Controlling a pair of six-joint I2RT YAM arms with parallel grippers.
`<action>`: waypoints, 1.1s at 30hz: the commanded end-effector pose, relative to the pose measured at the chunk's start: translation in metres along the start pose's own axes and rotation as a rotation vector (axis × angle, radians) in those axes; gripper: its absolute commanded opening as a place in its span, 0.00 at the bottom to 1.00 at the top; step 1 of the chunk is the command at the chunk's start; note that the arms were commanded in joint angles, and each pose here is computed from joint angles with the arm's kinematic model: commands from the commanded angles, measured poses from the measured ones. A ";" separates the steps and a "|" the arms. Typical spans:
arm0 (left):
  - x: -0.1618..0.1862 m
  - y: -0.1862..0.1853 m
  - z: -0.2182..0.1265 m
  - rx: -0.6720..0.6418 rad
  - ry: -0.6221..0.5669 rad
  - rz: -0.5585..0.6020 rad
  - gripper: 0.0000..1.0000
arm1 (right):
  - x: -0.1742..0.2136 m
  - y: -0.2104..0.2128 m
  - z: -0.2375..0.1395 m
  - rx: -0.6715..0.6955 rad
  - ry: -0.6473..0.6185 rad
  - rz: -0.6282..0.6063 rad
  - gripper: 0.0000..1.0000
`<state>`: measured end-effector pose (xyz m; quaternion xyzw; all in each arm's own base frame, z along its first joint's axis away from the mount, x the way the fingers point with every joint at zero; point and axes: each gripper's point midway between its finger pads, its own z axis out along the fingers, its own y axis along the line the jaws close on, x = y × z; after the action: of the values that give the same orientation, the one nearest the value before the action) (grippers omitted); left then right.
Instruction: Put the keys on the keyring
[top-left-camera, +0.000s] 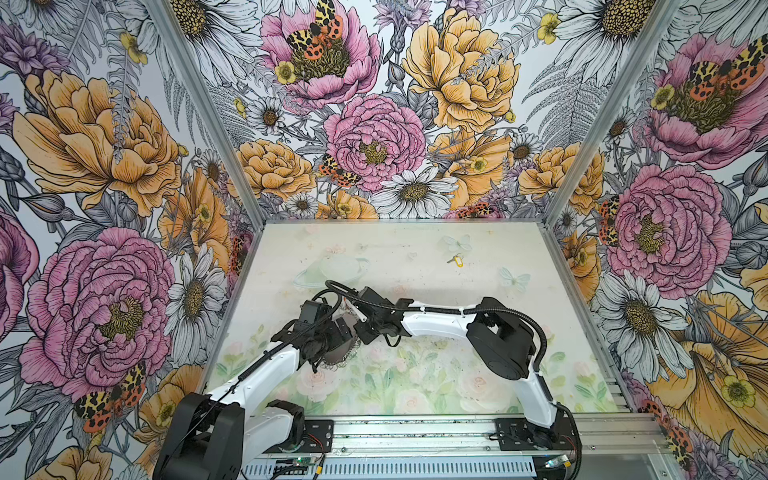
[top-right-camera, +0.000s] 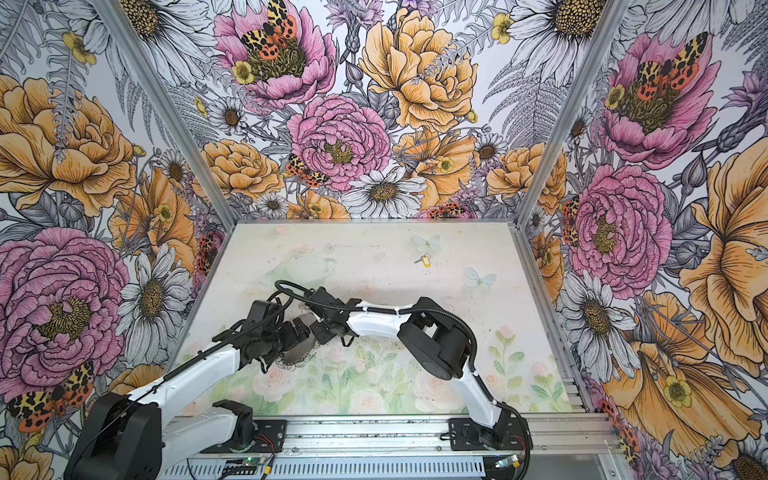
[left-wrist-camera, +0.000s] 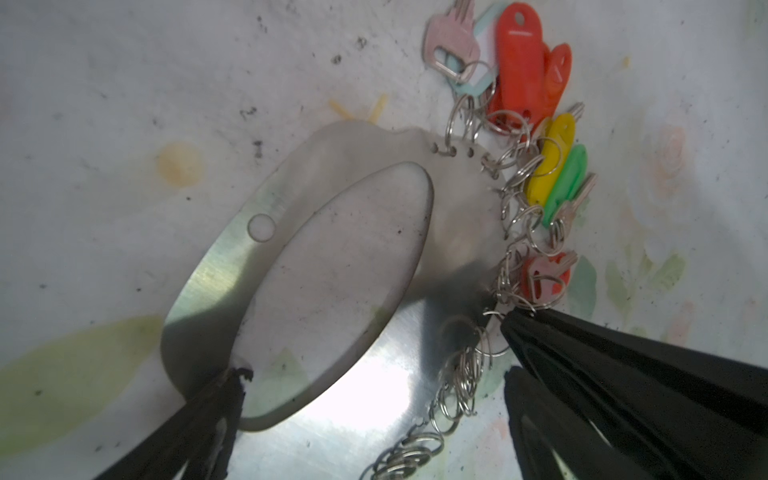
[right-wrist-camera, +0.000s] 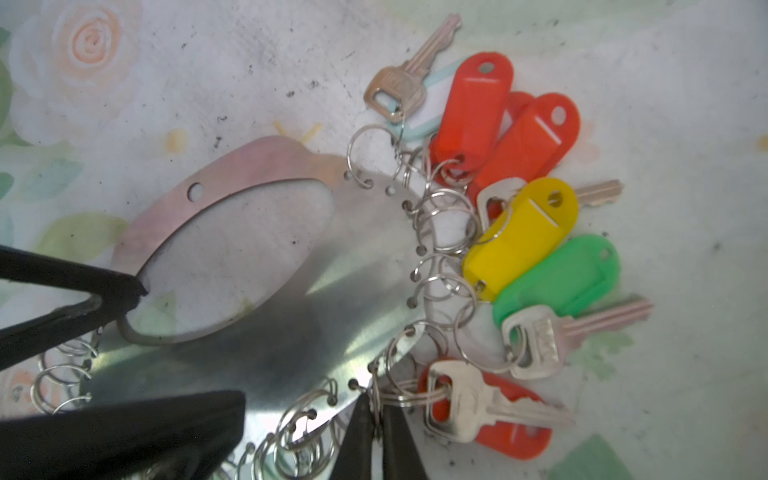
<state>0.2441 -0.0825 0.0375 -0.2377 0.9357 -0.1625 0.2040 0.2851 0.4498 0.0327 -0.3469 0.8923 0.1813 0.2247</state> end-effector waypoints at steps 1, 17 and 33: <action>0.007 0.008 0.002 -0.017 0.025 -0.009 0.99 | -0.012 0.000 -0.014 0.010 -0.039 -0.009 0.09; 0.005 0.006 0.001 -0.008 0.018 -0.003 0.99 | -0.019 0.000 -0.024 0.010 -0.064 -0.013 0.06; 0.006 0.006 0.000 -0.003 0.017 0.000 0.99 | -0.014 -0.003 -0.011 0.007 -0.041 0.003 0.10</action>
<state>0.2442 -0.0835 0.0381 -0.2368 0.9353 -0.1657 0.2042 0.2863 0.4489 0.0380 -0.3452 0.8918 0.1833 0.2281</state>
